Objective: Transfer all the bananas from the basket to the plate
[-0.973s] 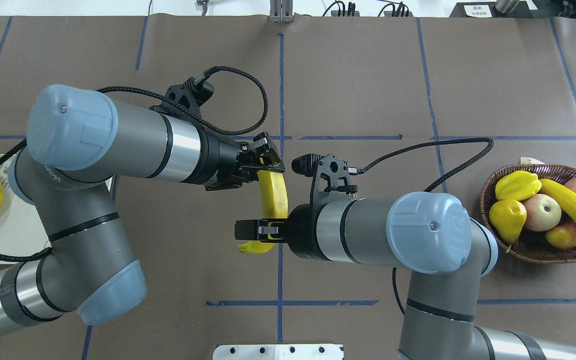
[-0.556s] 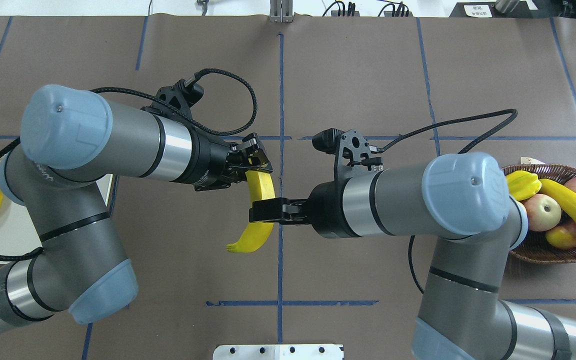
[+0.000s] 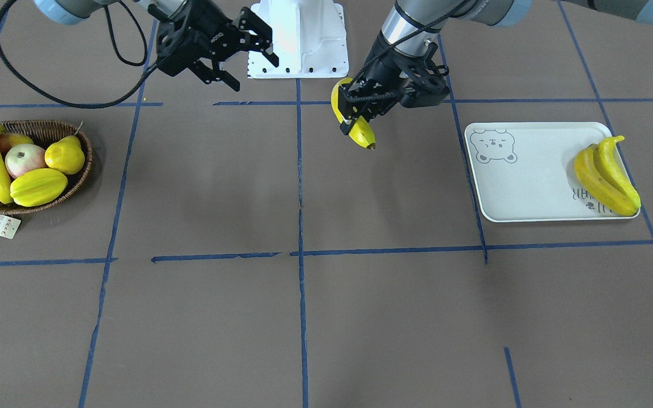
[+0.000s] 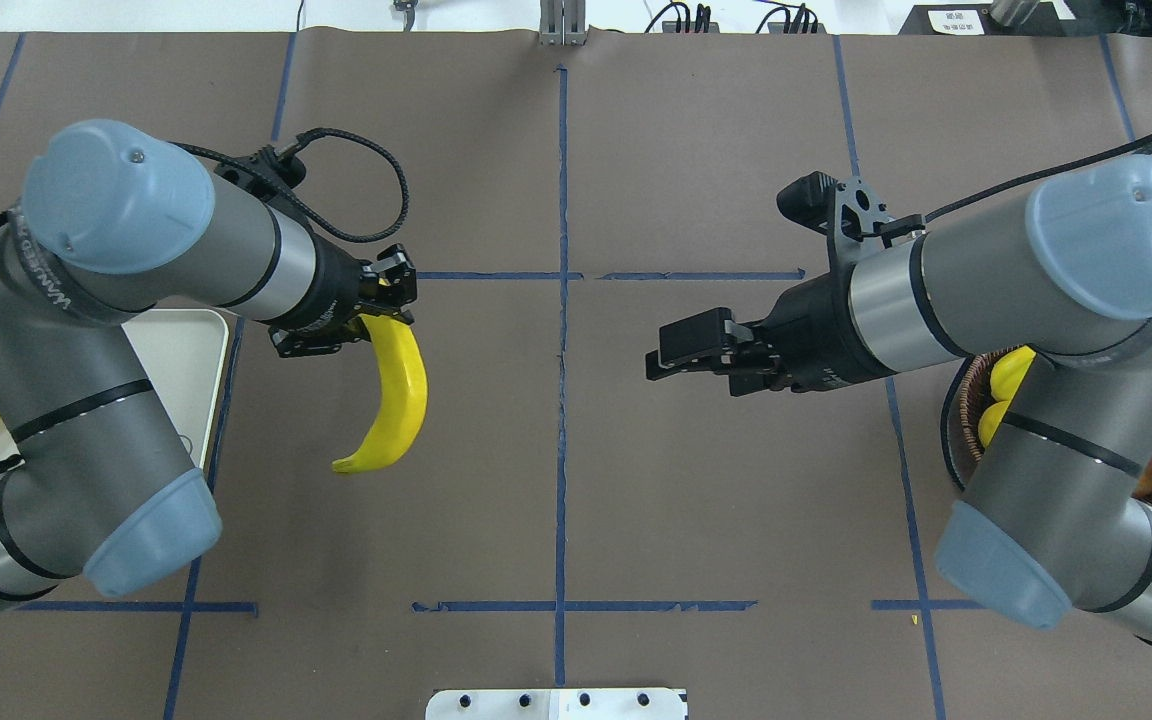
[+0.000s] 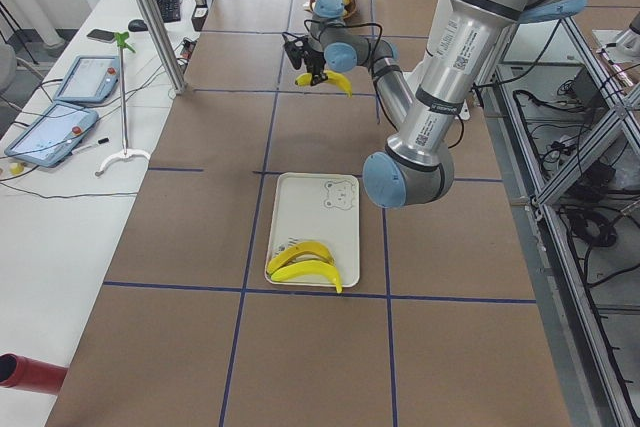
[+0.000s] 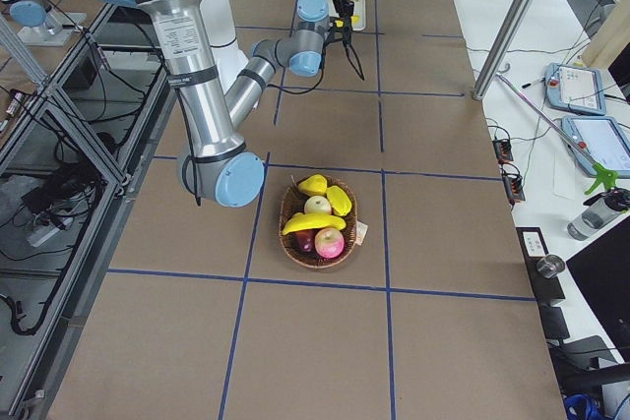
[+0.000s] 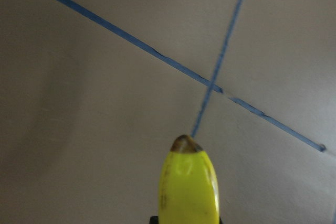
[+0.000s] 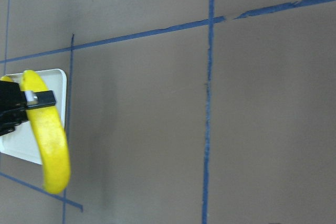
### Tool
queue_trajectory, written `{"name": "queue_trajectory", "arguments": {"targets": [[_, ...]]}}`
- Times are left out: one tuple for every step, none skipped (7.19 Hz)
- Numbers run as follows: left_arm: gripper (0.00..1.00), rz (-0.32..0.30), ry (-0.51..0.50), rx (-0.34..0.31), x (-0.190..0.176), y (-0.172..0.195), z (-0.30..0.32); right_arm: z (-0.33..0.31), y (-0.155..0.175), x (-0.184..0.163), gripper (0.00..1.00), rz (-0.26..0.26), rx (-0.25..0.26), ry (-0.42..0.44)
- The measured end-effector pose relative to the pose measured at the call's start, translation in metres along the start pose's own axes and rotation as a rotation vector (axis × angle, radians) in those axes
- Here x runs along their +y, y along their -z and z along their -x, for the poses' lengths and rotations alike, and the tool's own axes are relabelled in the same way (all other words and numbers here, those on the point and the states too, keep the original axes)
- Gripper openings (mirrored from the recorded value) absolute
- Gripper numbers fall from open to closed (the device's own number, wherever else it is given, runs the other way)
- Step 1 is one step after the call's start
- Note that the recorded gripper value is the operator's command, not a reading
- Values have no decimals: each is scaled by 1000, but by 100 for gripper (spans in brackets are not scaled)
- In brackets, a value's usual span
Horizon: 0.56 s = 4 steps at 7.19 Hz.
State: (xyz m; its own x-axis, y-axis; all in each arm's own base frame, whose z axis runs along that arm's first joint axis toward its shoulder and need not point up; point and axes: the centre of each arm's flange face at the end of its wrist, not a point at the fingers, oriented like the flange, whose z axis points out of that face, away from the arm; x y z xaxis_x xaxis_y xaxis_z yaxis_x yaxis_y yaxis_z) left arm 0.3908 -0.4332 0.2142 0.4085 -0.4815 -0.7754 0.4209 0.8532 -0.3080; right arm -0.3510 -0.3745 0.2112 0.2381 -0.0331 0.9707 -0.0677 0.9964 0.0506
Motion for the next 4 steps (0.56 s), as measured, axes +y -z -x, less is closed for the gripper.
{"name": "queue_trajectory", "arguments": {"targets": [[0, -22, 2, -69, -16, -4, 24, -33, 2, -7, 100, -4, 53, 24], [0, -40, -12, -129, -32, -6, 54, -63, 5, -15, 100, -5, 116, 50], [0, -57, -39, -183, -51, -7, 88, -84, 9, -27, 100, 8, 195, 70], [0, -75, -71, -234, -74, -5, 124, -100, 15, -37, 100, 36, 283, 97]]}}
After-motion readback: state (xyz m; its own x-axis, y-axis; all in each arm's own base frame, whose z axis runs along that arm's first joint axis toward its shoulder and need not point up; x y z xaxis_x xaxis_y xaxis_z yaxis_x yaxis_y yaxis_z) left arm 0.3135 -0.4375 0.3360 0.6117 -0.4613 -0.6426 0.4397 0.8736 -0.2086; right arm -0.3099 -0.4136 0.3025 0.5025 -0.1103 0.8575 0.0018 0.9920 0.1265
